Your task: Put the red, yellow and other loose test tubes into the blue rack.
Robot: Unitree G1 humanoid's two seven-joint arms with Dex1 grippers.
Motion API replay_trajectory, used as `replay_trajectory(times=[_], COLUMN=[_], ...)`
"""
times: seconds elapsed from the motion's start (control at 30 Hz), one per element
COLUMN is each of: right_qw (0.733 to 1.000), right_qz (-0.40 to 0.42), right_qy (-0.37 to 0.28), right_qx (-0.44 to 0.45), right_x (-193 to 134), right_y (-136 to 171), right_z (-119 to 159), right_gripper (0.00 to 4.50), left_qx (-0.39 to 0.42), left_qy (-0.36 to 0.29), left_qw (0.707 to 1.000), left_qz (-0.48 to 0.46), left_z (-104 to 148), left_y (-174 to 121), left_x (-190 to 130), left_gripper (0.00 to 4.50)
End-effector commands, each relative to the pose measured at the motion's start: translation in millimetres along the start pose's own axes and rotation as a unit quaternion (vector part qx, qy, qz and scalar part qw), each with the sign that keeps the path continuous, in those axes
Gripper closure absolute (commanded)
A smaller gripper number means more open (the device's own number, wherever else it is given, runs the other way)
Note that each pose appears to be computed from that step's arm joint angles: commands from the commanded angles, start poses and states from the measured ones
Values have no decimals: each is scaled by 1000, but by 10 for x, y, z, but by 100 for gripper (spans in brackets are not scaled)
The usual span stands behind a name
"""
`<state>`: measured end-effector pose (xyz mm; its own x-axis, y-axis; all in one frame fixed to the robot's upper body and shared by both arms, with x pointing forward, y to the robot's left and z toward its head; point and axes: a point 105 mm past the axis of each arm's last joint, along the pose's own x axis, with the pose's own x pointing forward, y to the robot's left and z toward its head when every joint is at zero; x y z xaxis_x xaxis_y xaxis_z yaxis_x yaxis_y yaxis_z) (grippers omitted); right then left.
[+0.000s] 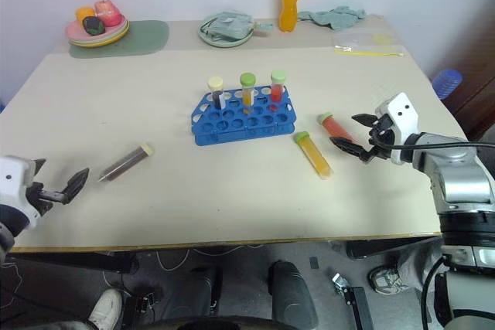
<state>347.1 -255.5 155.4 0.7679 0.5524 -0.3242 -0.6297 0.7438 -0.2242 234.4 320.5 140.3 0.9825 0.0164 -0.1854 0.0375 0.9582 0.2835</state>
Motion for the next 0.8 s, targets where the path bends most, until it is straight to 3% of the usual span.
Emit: replay_trajectory(times=[0.03, 0.33, 0.6, 0.8], right_qw=[1000, 1000, 998, 996], right_qz=[-8, -25, -69, -47], right_qy=[-15, -12, -7, 79], right_qx=[-18, -10, 6, -11], right_x=[-16, -25, -58, 13], right_y=[-49, -82, -175, -74], right_z=[120, 150, 335, 425], right_gripper=[3, 3, 3, 3], left_qx=[9, 0, -13, -18], left_qy=[-18, -34, -89, -106], left_qw=[1000, 999, 986, 957], left_qz=[15, -1, -142, -268], left_z=[104, 165, 515, 650], left_y=[48, -60, -782, -1475], left_x=[-51, 49, 297, 366], left_gripper=[0, 0, 0, 0])
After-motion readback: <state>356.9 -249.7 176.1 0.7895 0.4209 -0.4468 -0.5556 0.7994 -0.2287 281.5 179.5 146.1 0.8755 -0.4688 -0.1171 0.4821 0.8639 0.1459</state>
